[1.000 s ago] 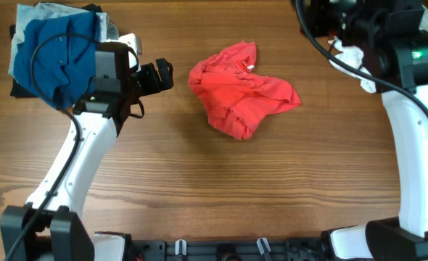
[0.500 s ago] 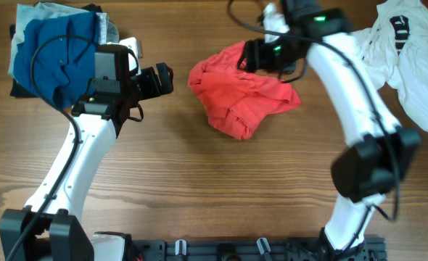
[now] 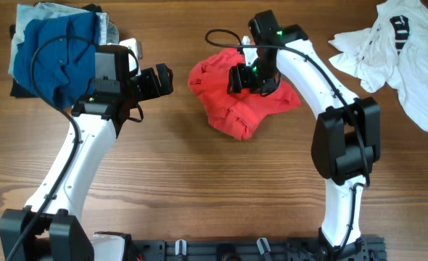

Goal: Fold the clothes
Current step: 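Lower the right gripper onto the red shirt and grasp its edge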

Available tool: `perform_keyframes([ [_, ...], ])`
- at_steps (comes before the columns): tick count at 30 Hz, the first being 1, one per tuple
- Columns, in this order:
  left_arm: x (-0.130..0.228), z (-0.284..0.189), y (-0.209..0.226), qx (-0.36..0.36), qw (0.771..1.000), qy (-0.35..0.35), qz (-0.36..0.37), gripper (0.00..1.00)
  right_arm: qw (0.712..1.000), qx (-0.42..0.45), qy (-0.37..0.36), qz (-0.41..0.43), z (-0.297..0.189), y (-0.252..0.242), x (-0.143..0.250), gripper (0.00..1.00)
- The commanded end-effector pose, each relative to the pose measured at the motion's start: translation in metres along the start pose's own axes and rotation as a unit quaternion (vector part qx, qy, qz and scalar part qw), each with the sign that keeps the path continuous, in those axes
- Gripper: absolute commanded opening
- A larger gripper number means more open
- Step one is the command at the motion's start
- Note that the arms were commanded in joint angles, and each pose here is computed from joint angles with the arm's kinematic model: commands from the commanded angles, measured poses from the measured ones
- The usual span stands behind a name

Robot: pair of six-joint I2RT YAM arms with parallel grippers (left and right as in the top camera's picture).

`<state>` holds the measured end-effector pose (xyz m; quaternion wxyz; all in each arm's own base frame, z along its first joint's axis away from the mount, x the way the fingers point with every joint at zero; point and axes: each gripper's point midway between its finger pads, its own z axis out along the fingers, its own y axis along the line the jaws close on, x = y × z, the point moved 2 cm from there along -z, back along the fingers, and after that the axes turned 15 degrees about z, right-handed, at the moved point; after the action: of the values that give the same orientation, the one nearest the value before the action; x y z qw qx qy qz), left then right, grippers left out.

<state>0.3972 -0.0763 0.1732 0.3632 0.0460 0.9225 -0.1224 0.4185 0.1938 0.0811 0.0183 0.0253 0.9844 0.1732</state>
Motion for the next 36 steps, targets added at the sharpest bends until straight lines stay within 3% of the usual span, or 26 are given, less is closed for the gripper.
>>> perform_keyframes([
  [1, -0.013, -0.009, 0.001, -0.007, 1.000, -0.020, 0.014, 1.00, 0.997, 0.042, -0.026, -0.061, 0.008, -0.015, -0.008, 0.71],
  [7, -0.013, -0.009, 0.001, -0.007, 1.000, -0.020, 0.014, 1.00, 0.991, 0.073, -0.062, -0.095, 0.006, -0.022, -0.023, 0.61],
  [12, -0.012, -0.007, 0.001, -0.007, 1.000, -0.018, 0.014, 1.00, 0.991, 0.071, -0.066, -0.096, 0.006, -0.021, -0.025, 0.10],
  [14, -0.010, -0.005, 0.002, -0.007, 1.000, -0.015, 0.013, 1.00, 0.991, 0.071, -0.064, -0.095, 0.006, -0.021, -0.024, 0.04],
  [20, -0.007, 0.000, 0.003, -0.008, 1.000, -0.007, 0.011, 1.00, 0.992, 0.062, -0.058, -0.089, 0.000, -0.020, -0.021, 0.05],
  [21, -0.007, 0.001, 0.003, -0.008, 1.000, -0.006, 0.011, 1.00, 0.993, 0.056, -0.056, -0.083, -0.003, -0.020, -0.020, 0.10],
  [23, -0.006, 0.001, 0.003, -0.008, 1.000, -0.005, 0.011, 1.00, 0.996, 0.043, -0.053, -0.052, -0.009, -0.020, -0.019, 0.38],
  [24, -0.006, 0.001, 0.003, -0.008, 1.000, -0.006, 0.011, 1.00, 0.997, 0.037, -0.052, -0.034, -0.013, -0.021, -0.019, 0.44],
  [30, -0.007, 0.001, 0.003, -0.008, 1.000, -0.007, 0.012, 1.00, 0.998, -0.010, -0.033, 0.045, -0.021, -0.022, -0.017, 0.61],
  [36, -0.007, 0.001, 0.003, -0.008, 1.000, -0.007, 0.011, 1.00, 0.998, -0.008, -0.017, 0.065, -0.012, -0.027, -0.009, 0.64],
])
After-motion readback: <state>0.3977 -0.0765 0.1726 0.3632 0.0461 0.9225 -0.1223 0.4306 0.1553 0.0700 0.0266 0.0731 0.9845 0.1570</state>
